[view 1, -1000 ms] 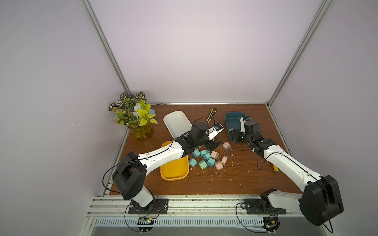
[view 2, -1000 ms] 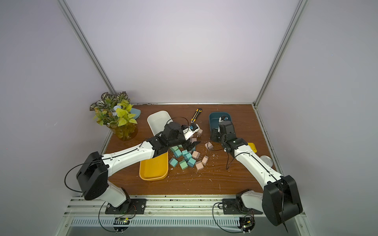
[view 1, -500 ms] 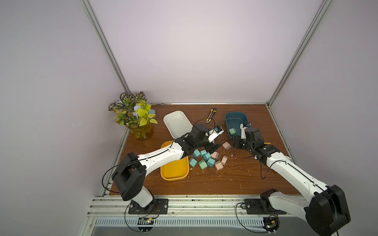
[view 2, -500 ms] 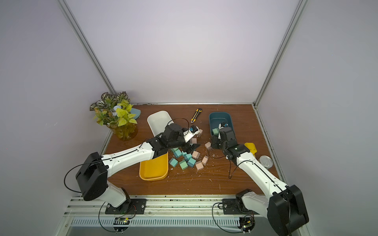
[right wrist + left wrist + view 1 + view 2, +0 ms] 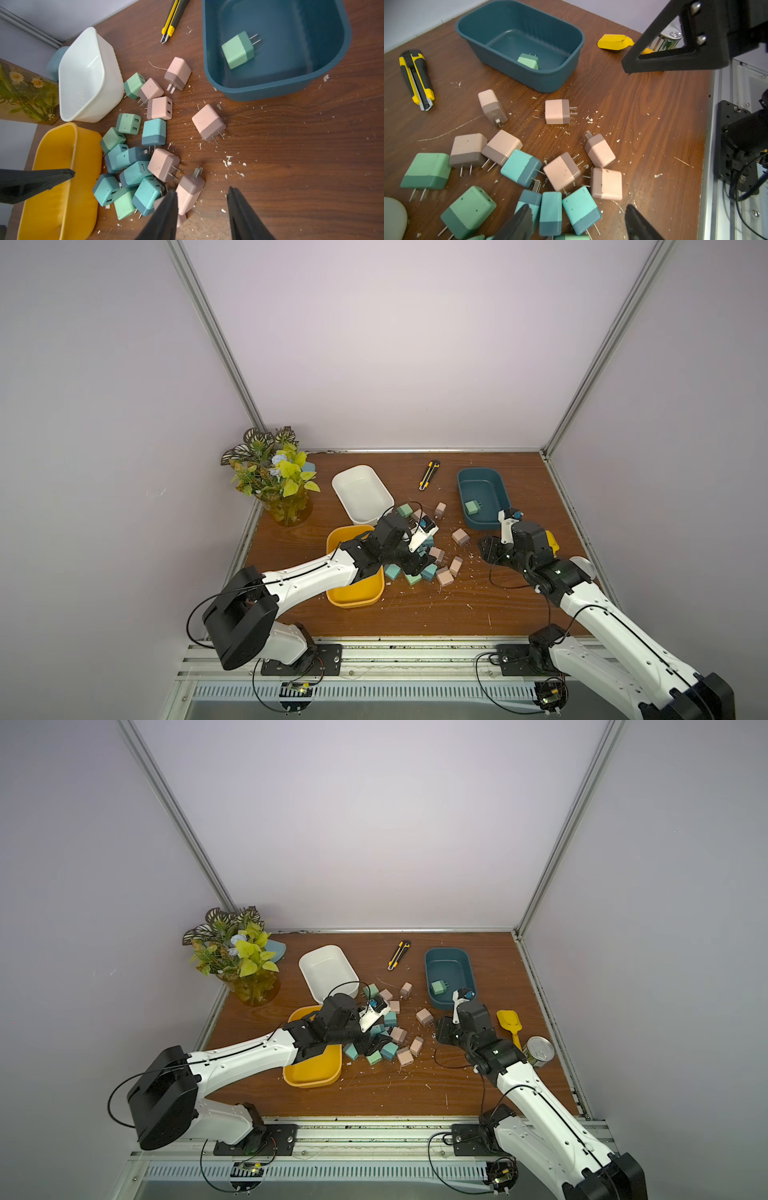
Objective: Place the plugs by color into the storage box
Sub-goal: Pick up the plug from the center of the board.
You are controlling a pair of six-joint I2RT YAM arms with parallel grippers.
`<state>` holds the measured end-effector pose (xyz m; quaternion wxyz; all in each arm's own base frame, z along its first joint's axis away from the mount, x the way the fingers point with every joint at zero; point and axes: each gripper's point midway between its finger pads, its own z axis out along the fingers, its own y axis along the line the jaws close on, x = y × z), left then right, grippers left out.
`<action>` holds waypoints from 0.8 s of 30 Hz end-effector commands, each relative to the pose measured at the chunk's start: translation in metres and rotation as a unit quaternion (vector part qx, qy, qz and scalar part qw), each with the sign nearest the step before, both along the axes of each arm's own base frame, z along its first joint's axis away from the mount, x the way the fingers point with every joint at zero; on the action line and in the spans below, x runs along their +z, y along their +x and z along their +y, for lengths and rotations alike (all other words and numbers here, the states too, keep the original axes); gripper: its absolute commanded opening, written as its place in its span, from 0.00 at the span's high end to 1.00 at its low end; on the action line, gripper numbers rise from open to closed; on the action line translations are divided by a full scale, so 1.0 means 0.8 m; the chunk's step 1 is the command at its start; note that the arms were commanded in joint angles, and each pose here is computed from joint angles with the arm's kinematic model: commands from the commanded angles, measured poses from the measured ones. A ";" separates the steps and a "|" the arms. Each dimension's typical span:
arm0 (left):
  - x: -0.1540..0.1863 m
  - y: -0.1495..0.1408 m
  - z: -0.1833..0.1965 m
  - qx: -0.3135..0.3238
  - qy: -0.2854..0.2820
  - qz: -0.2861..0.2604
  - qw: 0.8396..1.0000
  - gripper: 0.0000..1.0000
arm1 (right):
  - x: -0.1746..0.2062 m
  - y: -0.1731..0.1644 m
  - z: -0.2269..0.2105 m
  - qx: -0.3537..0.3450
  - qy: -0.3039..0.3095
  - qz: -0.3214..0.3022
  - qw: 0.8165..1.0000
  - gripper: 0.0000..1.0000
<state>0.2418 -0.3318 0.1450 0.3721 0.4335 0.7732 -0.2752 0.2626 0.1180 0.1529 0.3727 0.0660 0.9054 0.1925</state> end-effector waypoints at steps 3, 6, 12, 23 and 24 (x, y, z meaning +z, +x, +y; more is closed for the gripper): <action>-0.010 -0.014 -0.006 0.001 -0.003 0.030 1.000 0.32 | -0.012 -0.026 0.006 0.016 0.022 0.037 0.999 0.53; -0.017 -0.021 -0.017 0.000 0.001 0.037 0.999 0.32 | -0.022 -0.035 0.001 0.010 0.019 0.046 0.999 0.53; -0.030 -0.027 -0.057 -0.010 0.010 0.037 0.999 0.34 | -0.027 -0.040 -0.017 -0.014 -0.001 0.041 0.999 0.53; -0.068 -0.001 -0.101 0.029 0.017 0.081 0.996 0.35 | -0.022 -0.043 -0.029 -0.034 -0.007 0.025 0.999 0.50; -0.072 0.000 -0.102 0.029 0.022 0.083 0.996 0.35 | -0.021 -0.044 -0.031 -0.036 -0.006 0.023 0.999 0.49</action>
